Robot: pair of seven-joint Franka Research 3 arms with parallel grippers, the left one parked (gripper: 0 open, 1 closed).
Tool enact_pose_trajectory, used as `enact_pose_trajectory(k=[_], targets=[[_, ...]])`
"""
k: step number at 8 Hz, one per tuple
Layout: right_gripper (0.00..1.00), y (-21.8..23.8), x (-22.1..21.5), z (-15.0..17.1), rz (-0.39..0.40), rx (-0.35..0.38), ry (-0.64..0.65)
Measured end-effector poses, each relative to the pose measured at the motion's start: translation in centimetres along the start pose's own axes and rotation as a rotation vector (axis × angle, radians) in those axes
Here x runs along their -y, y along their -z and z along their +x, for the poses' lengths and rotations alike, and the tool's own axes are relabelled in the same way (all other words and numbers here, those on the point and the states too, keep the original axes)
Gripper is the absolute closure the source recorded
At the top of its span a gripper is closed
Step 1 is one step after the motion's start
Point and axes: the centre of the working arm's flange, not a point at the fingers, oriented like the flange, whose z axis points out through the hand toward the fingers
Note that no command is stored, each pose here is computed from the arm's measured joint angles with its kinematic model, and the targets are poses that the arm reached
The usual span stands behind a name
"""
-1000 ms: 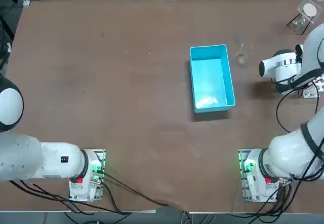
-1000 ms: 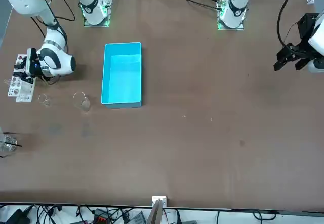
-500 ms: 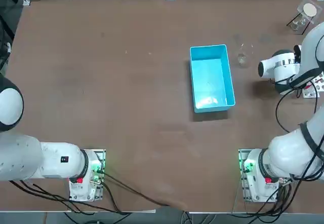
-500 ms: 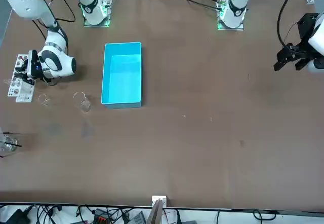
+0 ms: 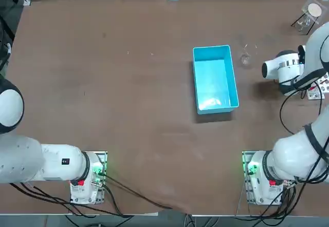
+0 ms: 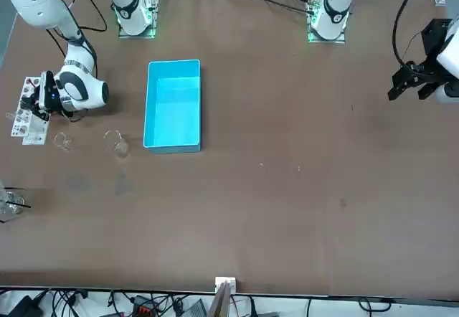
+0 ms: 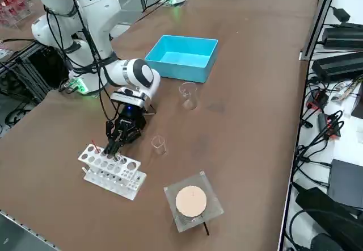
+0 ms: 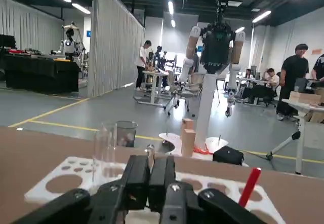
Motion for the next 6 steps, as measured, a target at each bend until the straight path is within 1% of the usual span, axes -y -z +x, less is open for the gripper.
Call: enact_pose_trajectory(k=[3,6], targets=[[0.96,-0.3,0.4,1.7,-0.014,-0.065,-0.01],[0.96,-0.5,1.3,6.0,-0.02,-0.095,-0.048]])
